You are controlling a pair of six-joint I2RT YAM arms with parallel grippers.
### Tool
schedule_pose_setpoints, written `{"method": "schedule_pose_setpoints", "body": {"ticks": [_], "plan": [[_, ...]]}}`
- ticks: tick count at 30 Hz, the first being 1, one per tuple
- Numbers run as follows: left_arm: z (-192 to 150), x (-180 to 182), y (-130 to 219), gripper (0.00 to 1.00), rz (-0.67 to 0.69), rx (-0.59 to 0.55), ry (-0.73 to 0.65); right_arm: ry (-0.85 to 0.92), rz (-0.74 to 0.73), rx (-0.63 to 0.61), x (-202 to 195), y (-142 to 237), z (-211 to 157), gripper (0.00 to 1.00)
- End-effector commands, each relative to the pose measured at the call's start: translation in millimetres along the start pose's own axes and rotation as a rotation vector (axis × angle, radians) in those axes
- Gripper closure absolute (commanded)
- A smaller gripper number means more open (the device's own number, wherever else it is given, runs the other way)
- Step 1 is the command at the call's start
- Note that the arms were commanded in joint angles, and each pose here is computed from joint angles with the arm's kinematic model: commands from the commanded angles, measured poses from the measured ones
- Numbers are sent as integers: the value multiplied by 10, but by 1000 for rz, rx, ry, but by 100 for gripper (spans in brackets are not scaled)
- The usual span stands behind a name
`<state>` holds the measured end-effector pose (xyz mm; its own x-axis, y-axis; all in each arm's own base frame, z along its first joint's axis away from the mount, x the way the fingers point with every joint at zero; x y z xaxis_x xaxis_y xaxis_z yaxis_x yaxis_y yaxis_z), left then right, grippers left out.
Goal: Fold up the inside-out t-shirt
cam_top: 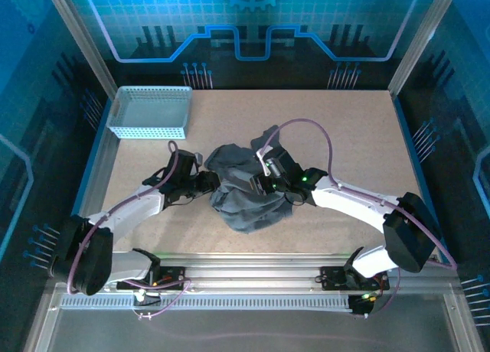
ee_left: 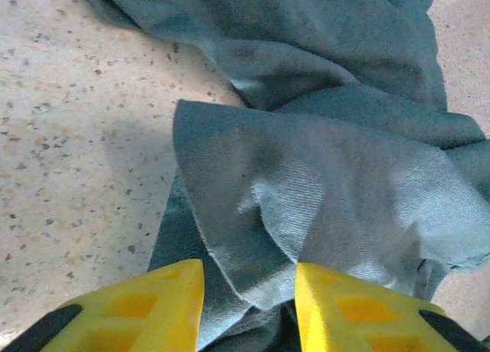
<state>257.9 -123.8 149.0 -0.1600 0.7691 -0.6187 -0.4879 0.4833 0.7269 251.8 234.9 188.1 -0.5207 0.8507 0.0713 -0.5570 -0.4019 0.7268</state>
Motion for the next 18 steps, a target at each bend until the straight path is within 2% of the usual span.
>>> {"method": "schedule_pose_setpoints", "body": {"ticks": [1, 4, 10, 18], "plan": [[-1, -48, -53, 65, -46, 16, 10, -13, 1, -3, 11, 59, -27, 44], [-18, -25, -79, 65, -44, 27, 24, -13, -4, -1, 2, 67, -40, 44], [-72, 26, -49, 58, -28, 22, 55, -11, -8, -2, -1, 72, -28, 44], [-123, 13, -89, 62, -54, 36, 71, -15, -2, 1, 12, 52, -24, 44]]}}
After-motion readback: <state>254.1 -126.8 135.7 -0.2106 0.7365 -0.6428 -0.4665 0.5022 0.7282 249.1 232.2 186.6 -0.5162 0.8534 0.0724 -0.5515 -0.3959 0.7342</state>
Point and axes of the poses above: each hand's point on the last joint's axis, 136 mm out from that joint toward the fingers, its own y axis back along the fingers, its own x axis along the line the jaws close on, z = x × y, the point moved 8 cm from there along y, back along the fingers, and after that the axes turned 2 degrees about y, right-handed, at the moved point
